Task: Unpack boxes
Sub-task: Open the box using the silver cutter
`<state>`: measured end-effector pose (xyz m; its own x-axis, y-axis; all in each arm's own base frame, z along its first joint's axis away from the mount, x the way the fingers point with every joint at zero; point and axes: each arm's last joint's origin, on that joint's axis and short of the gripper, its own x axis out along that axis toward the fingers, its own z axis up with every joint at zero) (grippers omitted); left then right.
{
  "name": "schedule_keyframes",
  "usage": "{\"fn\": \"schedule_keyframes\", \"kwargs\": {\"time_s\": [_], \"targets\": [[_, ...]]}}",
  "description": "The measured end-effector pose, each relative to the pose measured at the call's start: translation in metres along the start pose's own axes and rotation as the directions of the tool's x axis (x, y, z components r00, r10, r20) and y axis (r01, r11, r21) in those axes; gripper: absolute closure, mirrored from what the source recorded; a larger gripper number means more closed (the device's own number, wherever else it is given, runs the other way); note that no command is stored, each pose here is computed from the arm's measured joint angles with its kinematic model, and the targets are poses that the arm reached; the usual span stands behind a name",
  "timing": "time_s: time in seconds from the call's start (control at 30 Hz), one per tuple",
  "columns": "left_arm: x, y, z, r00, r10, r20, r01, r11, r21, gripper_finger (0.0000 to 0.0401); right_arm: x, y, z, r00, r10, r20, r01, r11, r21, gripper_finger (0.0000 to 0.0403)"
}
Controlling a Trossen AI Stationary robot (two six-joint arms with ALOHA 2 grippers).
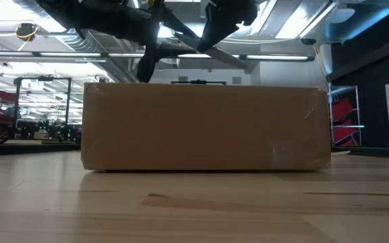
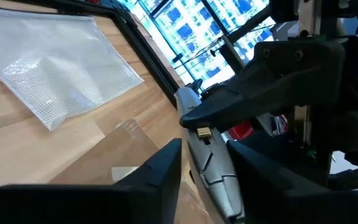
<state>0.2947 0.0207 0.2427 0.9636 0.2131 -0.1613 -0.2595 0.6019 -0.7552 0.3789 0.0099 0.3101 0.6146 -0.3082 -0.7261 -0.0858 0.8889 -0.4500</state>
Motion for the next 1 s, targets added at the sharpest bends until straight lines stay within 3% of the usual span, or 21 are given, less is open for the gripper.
{"fn": "schedule_keyframes", "kwargs": {"time_s": [0.57, 0.77, 1.0], "targets": [[0.0008, 0.0037, 0.0050, 1.000, 0.014, 0.021, -0.014, 1.000, 0.013, 0.0279, 0.0030, -0.0093, 0.0009, 0.999, 0.014, 0.041, -0.015, 0.999, 0.034, 0.0285], [0.0009, 0.0057, 0.0060, 0.999, 0.028, 0.018, -0.028, 1.000, -0.007, 0.0339, 0.0031, -0.0097, 0.0010, 0.999, 0.008, 0.041, -0.009, 0.999, 0.031, 0.0286], [0.0009, 0.0061, 0.0058, 0.999, 0.033, 0.017, -0.033, 0.999, 0.009, 0.0341, 0.0033, -0.0101, 0.0009, 0.999, 0.007, 0.042, -0.009, 0.999, 0.033, 0.0288]]}}
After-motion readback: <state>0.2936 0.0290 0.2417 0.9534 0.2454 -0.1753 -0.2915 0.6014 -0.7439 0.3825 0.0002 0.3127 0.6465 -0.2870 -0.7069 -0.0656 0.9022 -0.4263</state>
